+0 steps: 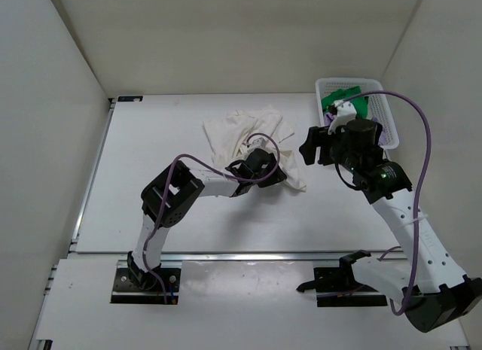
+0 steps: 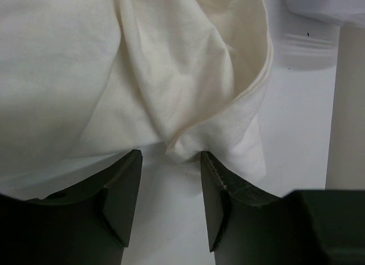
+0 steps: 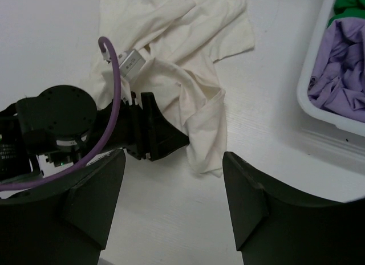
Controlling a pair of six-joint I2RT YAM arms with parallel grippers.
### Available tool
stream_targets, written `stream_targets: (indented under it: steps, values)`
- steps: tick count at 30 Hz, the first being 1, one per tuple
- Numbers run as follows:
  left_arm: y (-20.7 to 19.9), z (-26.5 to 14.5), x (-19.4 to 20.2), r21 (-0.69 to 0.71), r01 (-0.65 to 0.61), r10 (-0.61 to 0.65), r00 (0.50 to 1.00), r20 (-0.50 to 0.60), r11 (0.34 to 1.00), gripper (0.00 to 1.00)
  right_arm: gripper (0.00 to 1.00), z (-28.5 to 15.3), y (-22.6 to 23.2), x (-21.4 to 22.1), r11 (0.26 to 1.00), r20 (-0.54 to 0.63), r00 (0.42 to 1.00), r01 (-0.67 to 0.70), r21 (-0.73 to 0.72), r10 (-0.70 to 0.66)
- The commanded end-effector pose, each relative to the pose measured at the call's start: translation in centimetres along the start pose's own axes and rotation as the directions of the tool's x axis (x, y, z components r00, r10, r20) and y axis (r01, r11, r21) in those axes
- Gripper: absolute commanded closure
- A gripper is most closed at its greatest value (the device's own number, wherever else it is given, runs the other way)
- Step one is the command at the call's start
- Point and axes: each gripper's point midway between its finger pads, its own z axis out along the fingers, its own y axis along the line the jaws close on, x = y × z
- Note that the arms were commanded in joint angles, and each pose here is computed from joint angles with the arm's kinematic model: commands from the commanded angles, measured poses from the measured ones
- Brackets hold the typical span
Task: Fold and stack the t-shirts
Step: Flatten out the tshirt
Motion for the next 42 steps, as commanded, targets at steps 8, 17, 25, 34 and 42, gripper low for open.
stream_targets:
  steps: [8,17,25,34,42]
  values:
    - [-4.3,0.2,-2.8,0.1,0.036,-0.045,0.996,0.082,0.994,0.63,0.35,0.4,2.3,2.0,0.991,0.019,1.0,-0.015,-0.134,0.017]
    - [-4.2,0.5,-3.1,0.094,0.044,-0.051,0.996,0.074,0.995,0.9,0.35,0.6,2.0,3.6,0.988,0.0,0.999,-0.039,-0.149,0.04]
    - [-1.6,-4.4,-2.9,0.071,0.01,-0.014,0.999,0.043,0.997,1.0,0.35,1.9,2.0,6.9,0.985,-0.079,0.993,-0.096,-0.142,0.085]
    - [8.5,-16.2,-3.5,-0.067,0.033,-0.027,0.997,0.076,0.997,1.0,0.35,3.3,3.8,10.0,0.986,-0.12,0.985,-0.138,-0.097,0.126]
    - [18.4,-32.6,-10.4,-0.195,0.204,-0.117,0.917,0.381,0.959,1.0,0.35,5.9,3.8,11.4,0.974,-0.095,0.974,-0.212,-0.086,0.203]
